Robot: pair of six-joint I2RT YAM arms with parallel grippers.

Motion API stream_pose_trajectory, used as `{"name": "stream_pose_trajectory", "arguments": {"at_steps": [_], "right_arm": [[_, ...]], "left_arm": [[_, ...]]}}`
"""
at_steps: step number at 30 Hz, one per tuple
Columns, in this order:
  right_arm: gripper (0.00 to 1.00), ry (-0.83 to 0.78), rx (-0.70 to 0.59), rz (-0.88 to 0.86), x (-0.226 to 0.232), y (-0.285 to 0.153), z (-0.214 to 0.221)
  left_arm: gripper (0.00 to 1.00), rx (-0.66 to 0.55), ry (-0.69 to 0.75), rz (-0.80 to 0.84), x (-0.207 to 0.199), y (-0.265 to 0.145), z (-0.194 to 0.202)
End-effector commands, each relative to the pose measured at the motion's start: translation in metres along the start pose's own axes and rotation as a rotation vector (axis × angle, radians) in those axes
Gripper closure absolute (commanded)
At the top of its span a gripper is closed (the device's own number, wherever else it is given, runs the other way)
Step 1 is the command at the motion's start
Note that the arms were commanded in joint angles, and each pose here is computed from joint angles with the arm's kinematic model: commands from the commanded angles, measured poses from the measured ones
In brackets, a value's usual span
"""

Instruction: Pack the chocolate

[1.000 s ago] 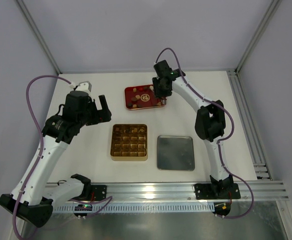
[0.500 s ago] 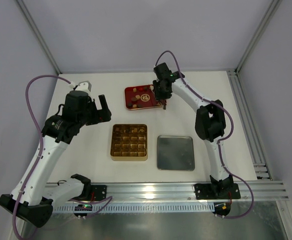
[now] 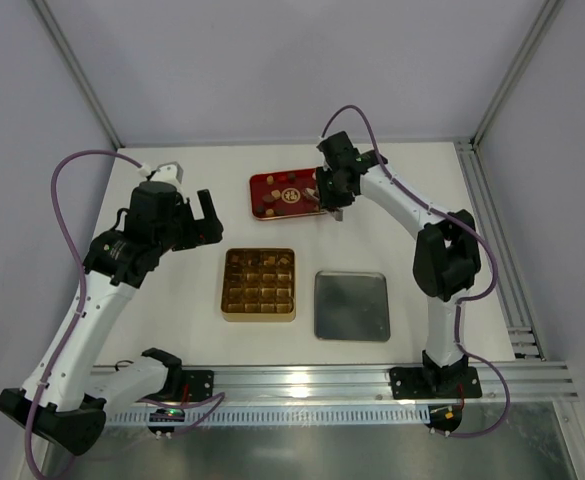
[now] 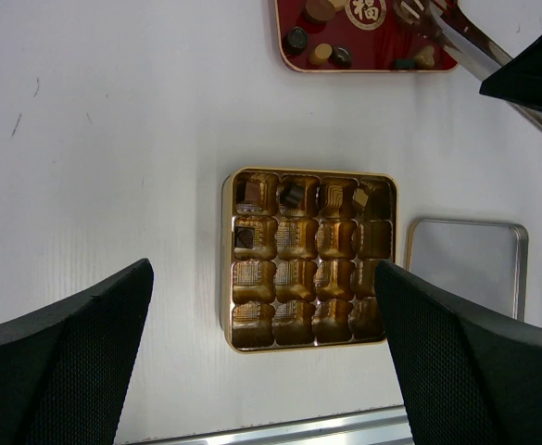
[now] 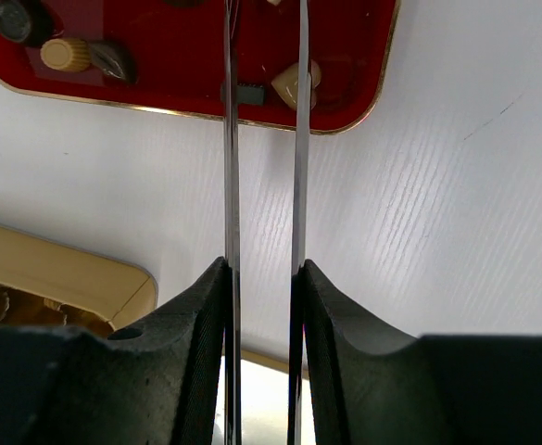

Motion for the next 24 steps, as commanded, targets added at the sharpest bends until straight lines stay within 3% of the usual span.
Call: {"name": "stream_pose_trajectory", "arguments": {"at_steps": [1, 15, 24], "right_arm": [[0.69, 0.016, -0.134, -0.016, 0.000, -0.034, -0.016], [0.69, 0.009, -0.169, -0.063, 0.003, -0.064, -0.013], [0.69, -0.015, -0.209, -0.128, 0.015, -0.107, 0.015]], "left_arm": [[0.00, -0.031, 0.007, 0.030, -0.002, -0.010, -0.005], [0.00, -0.038, 0.003, 0.032, -0.001, -0.011, -0.004], [0.00, -0.037, -0.003, 0.033, -0.001, -0.007, -0.003]]}}
Point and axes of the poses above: each gripper's point midway between its finger pads, its own y axis out along the fingers, its own x axis along the line the jaws close on, z = x × y, the point moved 10 cm from there along -y, back along the fingers, and after that the axes turned 14 degrees about -y, right-handed, at the moved point
